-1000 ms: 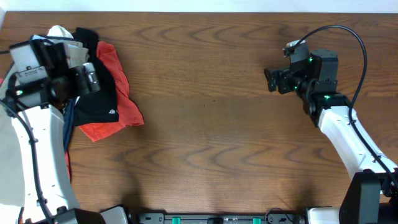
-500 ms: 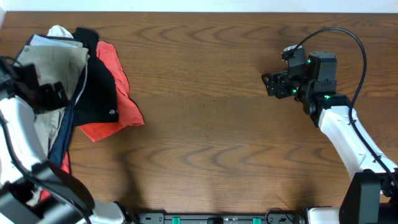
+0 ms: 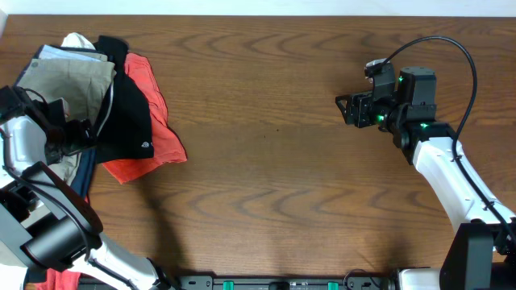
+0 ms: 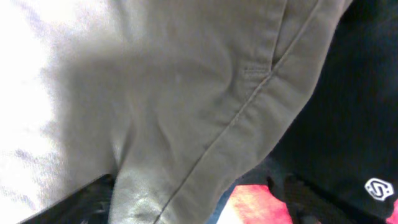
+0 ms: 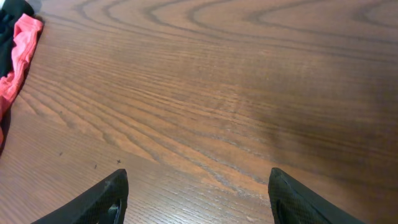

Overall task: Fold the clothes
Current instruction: 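Reach the left gripper into the clothes pile and grasp the khaki shorts, then pull the khaki shorts with the left gripper onto the open table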

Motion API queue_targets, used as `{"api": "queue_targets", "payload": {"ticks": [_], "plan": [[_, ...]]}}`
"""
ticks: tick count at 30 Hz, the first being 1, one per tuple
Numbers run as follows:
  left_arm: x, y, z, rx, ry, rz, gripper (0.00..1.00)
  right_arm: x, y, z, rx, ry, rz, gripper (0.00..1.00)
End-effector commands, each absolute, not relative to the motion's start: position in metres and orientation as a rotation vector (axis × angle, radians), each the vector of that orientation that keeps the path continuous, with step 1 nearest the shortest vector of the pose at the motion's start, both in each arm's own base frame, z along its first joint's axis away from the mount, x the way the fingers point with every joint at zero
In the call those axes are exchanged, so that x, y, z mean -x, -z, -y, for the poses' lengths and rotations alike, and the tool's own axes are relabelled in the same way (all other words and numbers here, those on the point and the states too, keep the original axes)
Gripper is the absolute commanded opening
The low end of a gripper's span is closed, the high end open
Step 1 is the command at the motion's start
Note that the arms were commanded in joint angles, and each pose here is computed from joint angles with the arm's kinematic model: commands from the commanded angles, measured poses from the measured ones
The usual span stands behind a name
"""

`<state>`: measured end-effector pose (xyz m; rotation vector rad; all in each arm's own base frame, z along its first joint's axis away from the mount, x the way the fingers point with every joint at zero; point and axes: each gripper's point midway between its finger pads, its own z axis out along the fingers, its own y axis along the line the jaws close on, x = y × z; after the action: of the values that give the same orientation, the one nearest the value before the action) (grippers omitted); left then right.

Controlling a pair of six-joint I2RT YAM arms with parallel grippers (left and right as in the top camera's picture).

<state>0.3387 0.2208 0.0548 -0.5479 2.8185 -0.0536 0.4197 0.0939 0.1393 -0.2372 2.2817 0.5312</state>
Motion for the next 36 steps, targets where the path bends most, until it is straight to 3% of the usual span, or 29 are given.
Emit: {"api": "queue_targets", "payload": {"ticks": [1,6,11,14,18,23,29,36], "plan": [[-0.344,-0.055,-0.221,0.527,0.070,-2.811,0.74,-0.423,-0.150,-0.095,0.228,-0.549,-2.259,0.70],[-0.348,-0.057,-0.224,0.522,0.057,-2.794,0.58,-0.424,-0.149,-0.092,0.219,-0.533,-2.263,0.70],[-0.352,-0.058,-0.227,0.527,0.046,-2.774,0.35,-0.422,-0.147,-0.092,0.216,-0.535,-2.277,0.70],[-0.358,-0.061,-0.231,0.566,0.034,-2.737,0.29,-0.422,-0.147,-0.092,0.215,-0.530,-2.277,0.70],[-0.363,-0.064,-0.234,0.574,0.022,-2.710,0.06,-0.422,-0.146,-0.092,0.218,-0.529,-2.278,0.70],[-0.370,-0.082,-0.231,0.570,0.005,-2.667,0.06,-0.423,-0.147,-0.091,0.218,-0.528,-2.276,0.69],[-0.386,-0.163,-0.209,0.468,-0.056,-2.514,0.06,-0.427,-0.149,-0.087,0.201,-0.504,-2.260,0.64],[-0.397,-0.247,-0.102,0.177,0.097,-2.367,0.06,-0.442,-0.184,-0.069,0.097,-0.504,-2.142,0.62]]}}
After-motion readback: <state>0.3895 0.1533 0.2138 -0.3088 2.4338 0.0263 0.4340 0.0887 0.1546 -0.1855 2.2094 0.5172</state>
